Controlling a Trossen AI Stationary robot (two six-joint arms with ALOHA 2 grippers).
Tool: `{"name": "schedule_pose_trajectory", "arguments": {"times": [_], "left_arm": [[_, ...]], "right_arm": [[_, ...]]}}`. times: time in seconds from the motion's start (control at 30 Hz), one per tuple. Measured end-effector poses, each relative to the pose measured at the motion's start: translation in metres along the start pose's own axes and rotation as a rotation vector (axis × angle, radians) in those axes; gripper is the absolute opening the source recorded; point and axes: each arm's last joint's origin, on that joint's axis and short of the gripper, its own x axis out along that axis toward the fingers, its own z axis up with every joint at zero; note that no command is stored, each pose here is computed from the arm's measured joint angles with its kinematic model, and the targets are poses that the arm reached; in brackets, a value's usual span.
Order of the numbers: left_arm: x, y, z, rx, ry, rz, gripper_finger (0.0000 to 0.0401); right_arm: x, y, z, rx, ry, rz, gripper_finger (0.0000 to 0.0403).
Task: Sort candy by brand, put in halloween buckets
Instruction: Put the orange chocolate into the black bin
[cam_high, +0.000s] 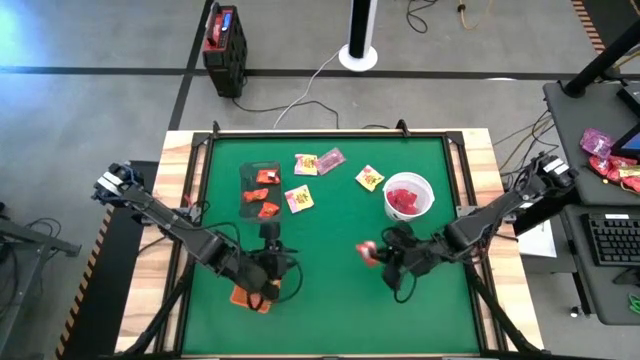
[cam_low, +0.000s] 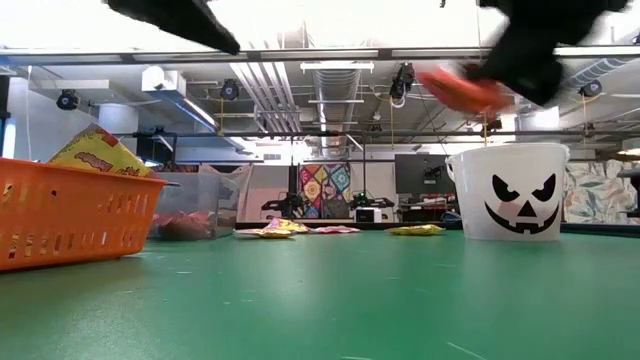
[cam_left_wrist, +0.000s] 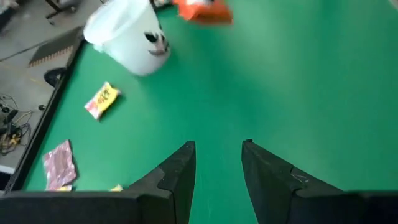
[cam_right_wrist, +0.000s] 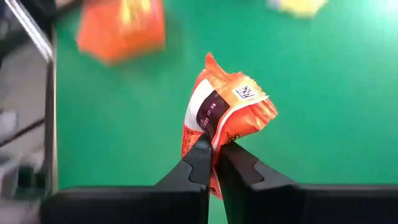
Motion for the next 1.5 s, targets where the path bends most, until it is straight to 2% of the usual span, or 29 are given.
{"name": "schedule_pose_trajectory", "arguments": {"times": [0.17, 0.37, 0.57, 0.77, 0.87, 1.03, 1.2, 1.37, 1.43, 1.5], "left_arm": [[0.015, 0.011, 0.002, -0.118, -0.122, 0.033, 0.0120], [0.025, 0.023, 0.004, -0.202, -0.302, 0.075, 0.0137], [0.028, 0.033, 0.005, -0.258, -0.434, 0.114, 0.0150], [0.030, 0.038, 0.005, -0.263, -0.440, 0.133, 0.0147], [0.029, 0.037, 0.005, -0.247, -0.439, 0.134, 0.0119], [0.030, 0.037, 0.004, -0.222, -0.428, 0.146, 0.0019], [0.029, 0.039, 0.004, -0.219, -0.409, 0.198, 0.0021], [0.018, 0.046, 0.003, -0.186, -0.347, 0.230, 0.0006], [0.009, 0.053, 0.005, -0.185, -0.320, 0.269, 0.0008], [0.000, 0.061, -0.001, -0.164, -0.232, 0.326, 0.0011]], "right_arm": [[0.016, 0.012, 0.025, -0.276, -0.303, -0.053, 0.0012], [0.043, 0.020, 0.043, -0.446, -0.520, -0.077, 0.0012], [0.068, 0.027, 0.049, -0.602, -0.559, -0.141, 0.0012], [0.082, 0.041, 0.059, -0.680, -0.566, -0.172, 0.0012], [0.086, 0.045, 0.064, -0.695, -0.544, -0.182, 0.0012], [0.090, 0.044, 0.069, -0.620, -0.506, -0.192, 0.0013], [0.082, 0.039, 0.077, -0.538, -0.483, -0.150, 0.0029], [0.063, 0.028, 0.094, -0.431, -0.421, -0.181, 0.0084], [0.057, 0.021, 0.104, -0.380, -0.384, -0.218, 0.0108], [0.054, 0.014, 0.113, -0.345, -0.341, -0.258, 0.0129]]}}
